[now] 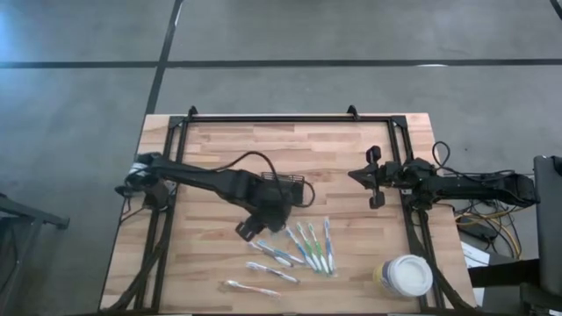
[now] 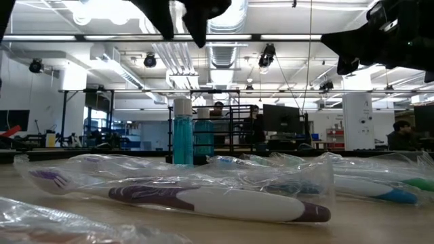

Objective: Pick & Place toothbrushing station
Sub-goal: Put the mouthwash into the wire organizer

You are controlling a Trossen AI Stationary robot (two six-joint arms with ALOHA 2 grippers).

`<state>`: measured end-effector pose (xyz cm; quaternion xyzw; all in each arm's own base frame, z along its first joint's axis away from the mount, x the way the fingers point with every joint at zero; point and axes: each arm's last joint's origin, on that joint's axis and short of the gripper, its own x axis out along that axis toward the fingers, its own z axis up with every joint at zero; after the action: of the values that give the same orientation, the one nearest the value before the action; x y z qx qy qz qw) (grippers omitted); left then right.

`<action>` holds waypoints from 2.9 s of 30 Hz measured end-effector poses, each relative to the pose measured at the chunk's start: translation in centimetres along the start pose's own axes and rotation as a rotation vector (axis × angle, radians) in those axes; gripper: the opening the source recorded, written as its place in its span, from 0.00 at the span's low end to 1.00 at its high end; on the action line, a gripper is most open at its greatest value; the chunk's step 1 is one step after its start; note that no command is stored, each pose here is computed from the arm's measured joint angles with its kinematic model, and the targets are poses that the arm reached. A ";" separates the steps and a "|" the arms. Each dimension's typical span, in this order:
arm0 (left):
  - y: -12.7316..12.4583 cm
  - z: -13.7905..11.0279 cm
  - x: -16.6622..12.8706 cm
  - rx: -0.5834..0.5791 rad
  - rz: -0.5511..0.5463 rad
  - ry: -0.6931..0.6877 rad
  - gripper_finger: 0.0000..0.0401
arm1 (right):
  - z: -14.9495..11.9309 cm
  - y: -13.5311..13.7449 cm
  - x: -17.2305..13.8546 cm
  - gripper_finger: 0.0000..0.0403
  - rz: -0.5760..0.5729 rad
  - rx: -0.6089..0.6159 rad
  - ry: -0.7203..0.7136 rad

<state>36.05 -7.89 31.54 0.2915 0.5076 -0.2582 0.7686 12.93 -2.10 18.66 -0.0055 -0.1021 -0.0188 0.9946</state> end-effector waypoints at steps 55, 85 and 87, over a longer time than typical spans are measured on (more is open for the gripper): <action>-0.7 0.3 8.5 0.460 -0.037 0.180 0.46 | -0.2 0.0 0.1 0.02 0.001 -0.026 0.017; -0.9 0.3 8.4 0.452 -0.079 0.149 0.24 | -0.2 0.0 0.1 0.02 0.001 -0.032 0.018; -0.9 0.3 8.4 0.450 -0.080 0.149 0.24 | -0.2 0.0 0.1 0.02 0.001 -0.032 0.018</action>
<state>38.55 -9.59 23.64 0.4535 0.5037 -0.3728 0.6337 13.06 -2.12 18.45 -0.0215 -0.0930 -0.0200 0.9952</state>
